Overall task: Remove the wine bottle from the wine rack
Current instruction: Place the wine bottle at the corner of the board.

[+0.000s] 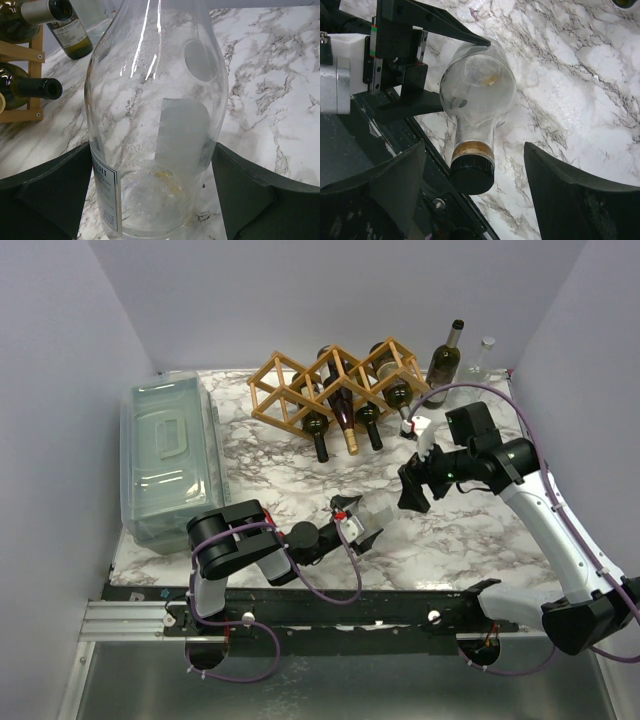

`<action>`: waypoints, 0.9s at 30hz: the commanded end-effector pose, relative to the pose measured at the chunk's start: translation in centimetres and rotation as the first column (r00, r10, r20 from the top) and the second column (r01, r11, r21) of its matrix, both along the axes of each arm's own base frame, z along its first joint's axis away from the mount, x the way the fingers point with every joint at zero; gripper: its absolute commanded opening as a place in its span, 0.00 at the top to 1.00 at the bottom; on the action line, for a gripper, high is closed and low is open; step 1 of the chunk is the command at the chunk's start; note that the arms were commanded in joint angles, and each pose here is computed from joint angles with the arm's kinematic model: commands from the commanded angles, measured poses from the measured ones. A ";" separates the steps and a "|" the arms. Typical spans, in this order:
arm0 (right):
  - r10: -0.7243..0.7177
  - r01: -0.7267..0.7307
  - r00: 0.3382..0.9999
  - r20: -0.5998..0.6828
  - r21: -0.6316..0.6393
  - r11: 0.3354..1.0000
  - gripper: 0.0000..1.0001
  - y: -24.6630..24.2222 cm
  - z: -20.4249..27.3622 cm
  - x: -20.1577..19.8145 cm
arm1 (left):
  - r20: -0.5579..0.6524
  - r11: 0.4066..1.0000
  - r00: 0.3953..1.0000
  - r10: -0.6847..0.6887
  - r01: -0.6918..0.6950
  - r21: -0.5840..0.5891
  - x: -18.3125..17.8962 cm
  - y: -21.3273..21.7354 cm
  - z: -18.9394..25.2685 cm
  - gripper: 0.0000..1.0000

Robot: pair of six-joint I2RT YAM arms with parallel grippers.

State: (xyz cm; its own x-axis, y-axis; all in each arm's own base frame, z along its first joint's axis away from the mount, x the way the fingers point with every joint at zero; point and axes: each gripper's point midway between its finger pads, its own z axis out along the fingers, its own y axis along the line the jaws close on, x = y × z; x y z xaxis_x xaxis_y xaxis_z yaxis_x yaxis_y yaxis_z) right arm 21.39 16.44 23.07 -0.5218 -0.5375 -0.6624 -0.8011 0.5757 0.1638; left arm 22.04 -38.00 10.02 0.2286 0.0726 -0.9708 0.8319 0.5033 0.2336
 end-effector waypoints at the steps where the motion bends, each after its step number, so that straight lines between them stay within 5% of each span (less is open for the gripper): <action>1: -0.005 0.004 0.999 0.035 0.019 1.000 0.21 0.1 0.1 0.5 | -0.114 0.993 0.993 -0.034 0.046 0.104 -1.8 0.9 -5.0 0.46; 5: 0.002 -0.003 0.999 0.038 0.031 1.000 0.28 0.4 0.2 0.6 | -0.116 0.993 0.993 -0.034 0.046 0.105 -1.8 0.9 -5.0 0.46; 15: 0.012 -0.013 0.999 0.035 0.019 1.000 0.77 0.3 -0.1 0.7 | -0.123 0.994 0.992 -0.033 0.045 0.095 -1.8 0.8 -4.9 0.43; 21: 0.001 -0.002 0.998 0.056 0.009 1.000 1.00 0.2 0.3 1.1 | -0.155 0.999 0.987 -0.039 0.044 0.028 -2.2 1.0 -3.0 0.24; 27: -0.022 0.022 0.996 0.083 -0.008 1.000 1.00 0.0 0.9 2.2 | -0.193 0.998 0.979 -0.060 0.054 -0.035 -3.0 1.5 -1.0 0.04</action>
State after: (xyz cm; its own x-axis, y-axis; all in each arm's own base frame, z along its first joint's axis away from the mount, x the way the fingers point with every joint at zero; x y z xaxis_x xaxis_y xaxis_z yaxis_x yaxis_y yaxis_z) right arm 21.96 16.97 22.96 -0.5090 -0.5256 -0.6817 -0.8062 0.5685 0.1636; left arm 21.00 -37.21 10.36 0.1716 0.0399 -0.9844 0.8515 0.4965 0.1685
